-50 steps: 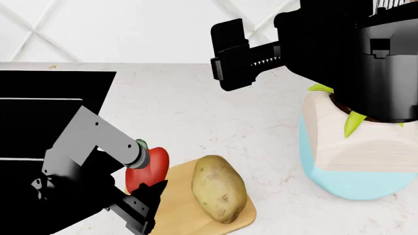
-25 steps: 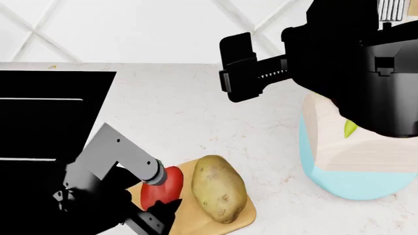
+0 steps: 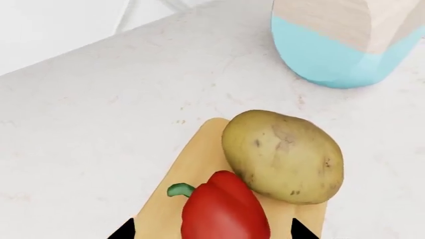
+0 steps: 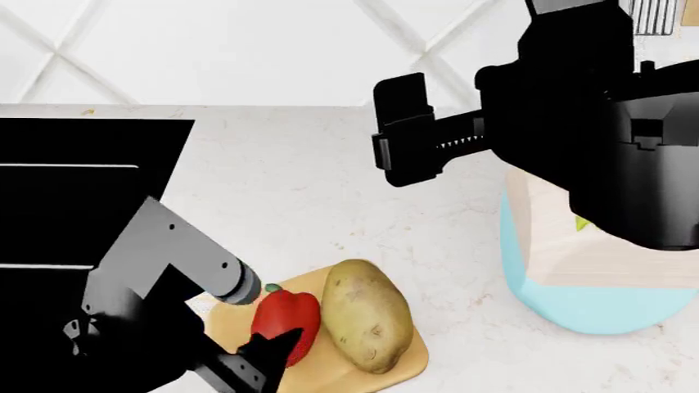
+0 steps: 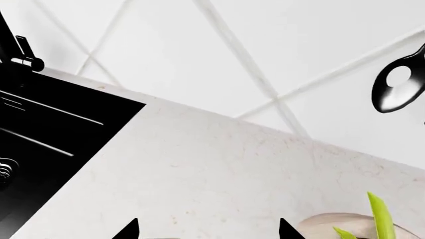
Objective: Pick the vegetables from the sink and place them on the cutting board.
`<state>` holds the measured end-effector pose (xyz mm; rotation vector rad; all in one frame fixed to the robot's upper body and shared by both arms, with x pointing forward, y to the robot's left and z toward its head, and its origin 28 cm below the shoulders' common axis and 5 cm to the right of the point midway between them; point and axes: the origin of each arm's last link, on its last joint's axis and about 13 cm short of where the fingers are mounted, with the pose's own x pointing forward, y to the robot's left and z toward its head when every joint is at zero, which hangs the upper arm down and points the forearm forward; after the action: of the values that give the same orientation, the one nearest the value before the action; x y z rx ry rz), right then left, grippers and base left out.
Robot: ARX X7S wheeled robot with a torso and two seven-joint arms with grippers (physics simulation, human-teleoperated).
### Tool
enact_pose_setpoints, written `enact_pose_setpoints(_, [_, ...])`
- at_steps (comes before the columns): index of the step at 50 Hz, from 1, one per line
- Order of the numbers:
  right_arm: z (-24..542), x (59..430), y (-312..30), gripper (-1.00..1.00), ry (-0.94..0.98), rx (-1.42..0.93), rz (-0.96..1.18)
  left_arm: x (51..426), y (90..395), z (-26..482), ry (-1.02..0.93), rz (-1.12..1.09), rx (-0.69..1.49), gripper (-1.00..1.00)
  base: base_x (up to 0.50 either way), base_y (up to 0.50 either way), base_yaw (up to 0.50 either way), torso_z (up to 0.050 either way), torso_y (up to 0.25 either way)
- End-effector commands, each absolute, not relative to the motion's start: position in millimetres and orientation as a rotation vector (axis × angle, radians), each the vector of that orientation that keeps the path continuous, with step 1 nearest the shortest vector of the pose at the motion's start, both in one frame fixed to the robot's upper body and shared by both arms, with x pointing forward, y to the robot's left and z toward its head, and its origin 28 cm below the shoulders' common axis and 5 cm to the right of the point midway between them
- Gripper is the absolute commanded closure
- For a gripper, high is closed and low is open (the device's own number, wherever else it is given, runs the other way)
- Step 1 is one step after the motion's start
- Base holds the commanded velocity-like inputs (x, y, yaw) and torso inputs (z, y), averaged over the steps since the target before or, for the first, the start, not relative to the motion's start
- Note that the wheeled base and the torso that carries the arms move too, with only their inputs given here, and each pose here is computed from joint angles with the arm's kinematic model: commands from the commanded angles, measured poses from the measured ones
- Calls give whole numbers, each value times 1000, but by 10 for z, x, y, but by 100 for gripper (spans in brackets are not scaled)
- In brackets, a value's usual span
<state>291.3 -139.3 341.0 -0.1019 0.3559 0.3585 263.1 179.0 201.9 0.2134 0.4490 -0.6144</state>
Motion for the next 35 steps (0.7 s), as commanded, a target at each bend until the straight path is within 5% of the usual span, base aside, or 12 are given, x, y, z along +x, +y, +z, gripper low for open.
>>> enact_pose_setpoints(1, [3318, 2893, -1433, -100, 358, -77, 346, 2486, 1970, 2229, 395, -581, 173, -100, 0, 0, 0, 0, 0])
enact_pose_setpoints(16, [2945, 2877, -1571, -100, 174, -228, 252, 2439, 2332, 2453, 273, -354, 125, -100, 0, 0, 0, 0, 0])
enact_pose_setpoints(35, [3109, 2868, -1609, -100, 39, -119, 221, 2883, 2277, 3124, 130, -273, 124, -100, 0, 0, 0, 0, 0])
